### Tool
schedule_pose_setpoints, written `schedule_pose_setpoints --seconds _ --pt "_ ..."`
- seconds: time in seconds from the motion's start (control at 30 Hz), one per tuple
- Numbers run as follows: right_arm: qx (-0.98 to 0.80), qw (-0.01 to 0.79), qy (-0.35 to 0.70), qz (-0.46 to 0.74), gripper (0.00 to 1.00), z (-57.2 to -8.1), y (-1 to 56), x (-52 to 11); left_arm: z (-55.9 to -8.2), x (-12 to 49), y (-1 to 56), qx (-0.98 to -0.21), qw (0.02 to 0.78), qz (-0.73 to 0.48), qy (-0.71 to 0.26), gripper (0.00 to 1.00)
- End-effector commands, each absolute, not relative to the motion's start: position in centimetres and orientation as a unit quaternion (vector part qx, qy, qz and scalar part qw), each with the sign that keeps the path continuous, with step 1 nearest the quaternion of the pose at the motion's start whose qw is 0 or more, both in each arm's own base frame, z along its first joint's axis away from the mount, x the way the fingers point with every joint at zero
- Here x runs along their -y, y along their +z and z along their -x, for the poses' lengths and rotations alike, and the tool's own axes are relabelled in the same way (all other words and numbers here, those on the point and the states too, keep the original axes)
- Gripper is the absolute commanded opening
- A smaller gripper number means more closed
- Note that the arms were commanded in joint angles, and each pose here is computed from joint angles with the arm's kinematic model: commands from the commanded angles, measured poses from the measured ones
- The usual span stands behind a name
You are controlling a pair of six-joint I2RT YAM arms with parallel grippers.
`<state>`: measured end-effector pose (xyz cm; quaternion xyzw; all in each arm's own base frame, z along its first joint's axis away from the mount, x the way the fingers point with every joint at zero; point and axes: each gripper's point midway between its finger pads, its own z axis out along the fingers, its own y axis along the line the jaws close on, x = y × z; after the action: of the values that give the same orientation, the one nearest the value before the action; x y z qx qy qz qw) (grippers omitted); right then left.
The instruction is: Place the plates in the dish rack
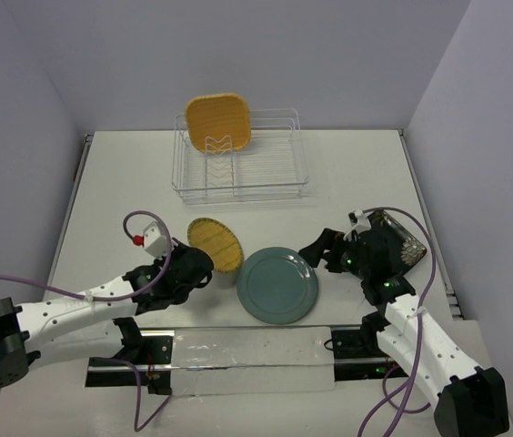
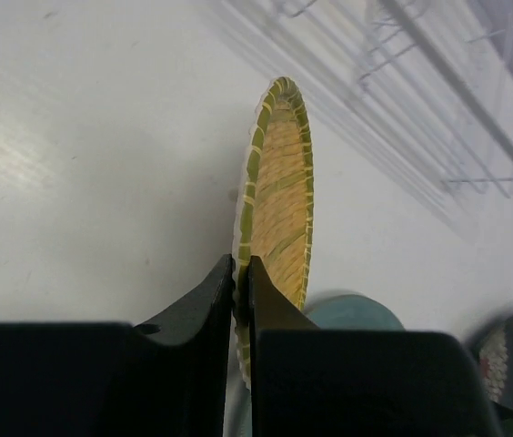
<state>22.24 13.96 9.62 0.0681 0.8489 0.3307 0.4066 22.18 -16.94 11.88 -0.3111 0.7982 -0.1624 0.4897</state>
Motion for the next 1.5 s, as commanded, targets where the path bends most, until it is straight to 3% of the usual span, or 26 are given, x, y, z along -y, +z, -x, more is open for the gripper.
schedule_pose_setpoints --seconds 0.0,0.27,0.5,0.6,0.73,0.83,0.97,1.1,1.23,1.47 --pt "-0.811 0.445 0.379 -0.017 1.00 -23.0 14.1 -15.7 -23.7 17.5 17.5 -0.741 0.552 0.310 -0.224 0.00" --pt "-0.788 0.441 0.428 0.039 1.00 -22.4 16.2 -18.2 -23.3 17.3 21.7 -0.706 0.601 0.247 -0.280 0.00" --pt "-0.768 0.437 0.461 0.085 1.00 -21.8 18.0 -20.4 -22.5 19.7 26.6 -0.684 0.649 0.101 -0.316 0.00" --pt "-0.757 0.440 0.471 0.103 1.00 -21.7 19.1 -20.8 -21.4 21.9 29.2 -0.654 0.680 -0.021 -0.331 0.00" --pt "-0.749 0.442 0.478 0.118 1.00 -21.2 19.6 -21.0 -21.7 22.2 31.7 -0.593 0.742 -0.074 -0.303 0.00" --pt "-0.748 0.444 0.479 0.118 1.00 -21.0 19.5 -20.9 -23.4 22.1 33.2 -0.579 0.779 -0.117 -0.212 0.00" --pt "-0.751 0.441 0.477 0.121 1.00 -20.8 19.0 -20.8 -25.0 22.4 36.6 -0.537 0.807 -0.179 -0.171 0.00" --pt "-0.750 0.443 0.475 0.121 0.99 -20.9 19.0 -20.8 -26.0 23.4 40.1 -0.491 0.805 -0.277 -0.183 0.00" --pt "-0.749 0.455 0.467 0.115 0.99 -21.5 19.3 -20.6 -27.0 24.8 40.9 -0.498 0.773 -0.341 -0.195 0.00" --pt "-0.727 0.486 0.464 0.143 0.99 -22.4 21.5 -21.2 -28.1 29.1 39.1 -0.496 0.698 -0.466 -0.222 0.00"
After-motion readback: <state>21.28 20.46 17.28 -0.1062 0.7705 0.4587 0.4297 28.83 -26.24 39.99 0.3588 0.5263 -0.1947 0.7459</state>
